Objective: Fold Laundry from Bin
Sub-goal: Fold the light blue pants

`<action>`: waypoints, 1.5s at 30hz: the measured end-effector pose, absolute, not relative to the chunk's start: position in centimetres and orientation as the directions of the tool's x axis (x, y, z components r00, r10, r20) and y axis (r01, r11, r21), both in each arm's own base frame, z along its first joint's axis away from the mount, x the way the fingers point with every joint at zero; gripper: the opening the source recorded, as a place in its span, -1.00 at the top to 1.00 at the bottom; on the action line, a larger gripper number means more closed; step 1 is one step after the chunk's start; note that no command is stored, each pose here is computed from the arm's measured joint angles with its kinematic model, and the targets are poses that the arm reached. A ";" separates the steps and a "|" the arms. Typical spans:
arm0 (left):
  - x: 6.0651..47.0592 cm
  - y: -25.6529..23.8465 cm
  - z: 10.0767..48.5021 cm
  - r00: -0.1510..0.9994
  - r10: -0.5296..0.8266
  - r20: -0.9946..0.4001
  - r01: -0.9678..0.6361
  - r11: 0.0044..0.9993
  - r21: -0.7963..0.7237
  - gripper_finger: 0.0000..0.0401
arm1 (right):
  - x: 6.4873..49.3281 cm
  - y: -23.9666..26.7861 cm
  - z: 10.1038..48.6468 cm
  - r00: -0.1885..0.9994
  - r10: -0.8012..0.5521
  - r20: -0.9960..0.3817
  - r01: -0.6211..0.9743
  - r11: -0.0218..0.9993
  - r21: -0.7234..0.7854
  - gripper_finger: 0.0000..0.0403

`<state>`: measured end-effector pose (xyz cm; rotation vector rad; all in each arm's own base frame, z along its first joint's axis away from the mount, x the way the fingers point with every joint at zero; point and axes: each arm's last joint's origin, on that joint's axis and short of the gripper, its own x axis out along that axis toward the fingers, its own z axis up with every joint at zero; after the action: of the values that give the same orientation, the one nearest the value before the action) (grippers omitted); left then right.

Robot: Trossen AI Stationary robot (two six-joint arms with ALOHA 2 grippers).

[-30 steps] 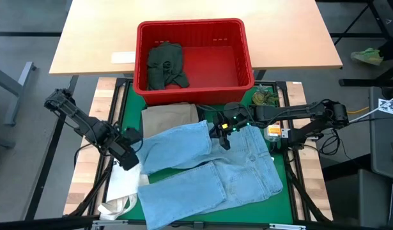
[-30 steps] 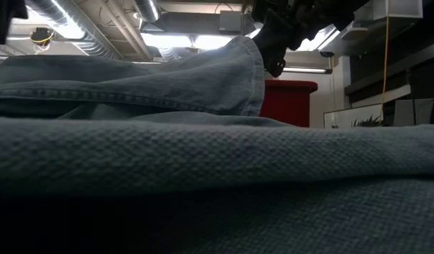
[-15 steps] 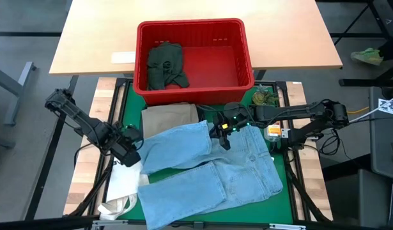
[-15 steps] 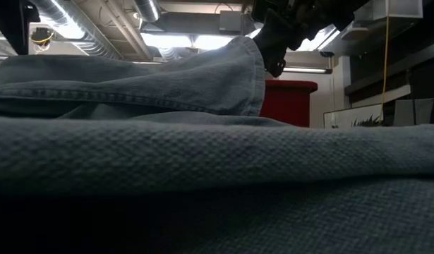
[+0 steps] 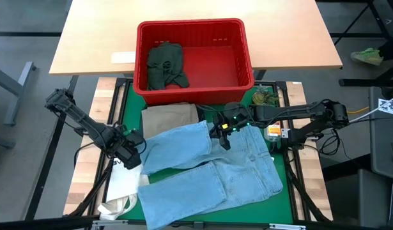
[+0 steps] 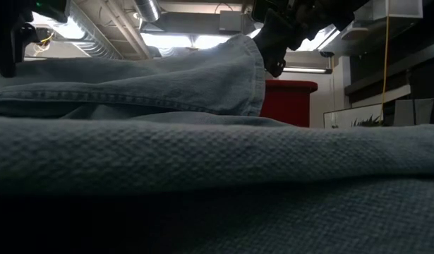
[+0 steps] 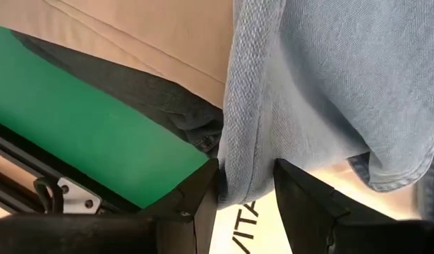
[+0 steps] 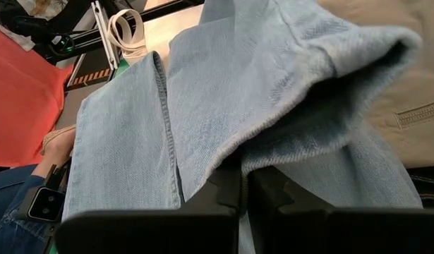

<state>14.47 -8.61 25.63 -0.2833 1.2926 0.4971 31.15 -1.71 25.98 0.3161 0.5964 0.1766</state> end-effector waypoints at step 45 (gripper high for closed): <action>15.0 -0.3 27.2 -0.108 0.385 -0.917 -0.623 0.692 0.364 0.96 | 31.8 -2.5 24.9 0.816 0.002 -0.578 0.066 0.993 0.096 0.93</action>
<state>15.02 -0.26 27.22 -0.2107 1.4457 0.8615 31.77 -2.52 24.88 0.1137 0.6152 -0.0344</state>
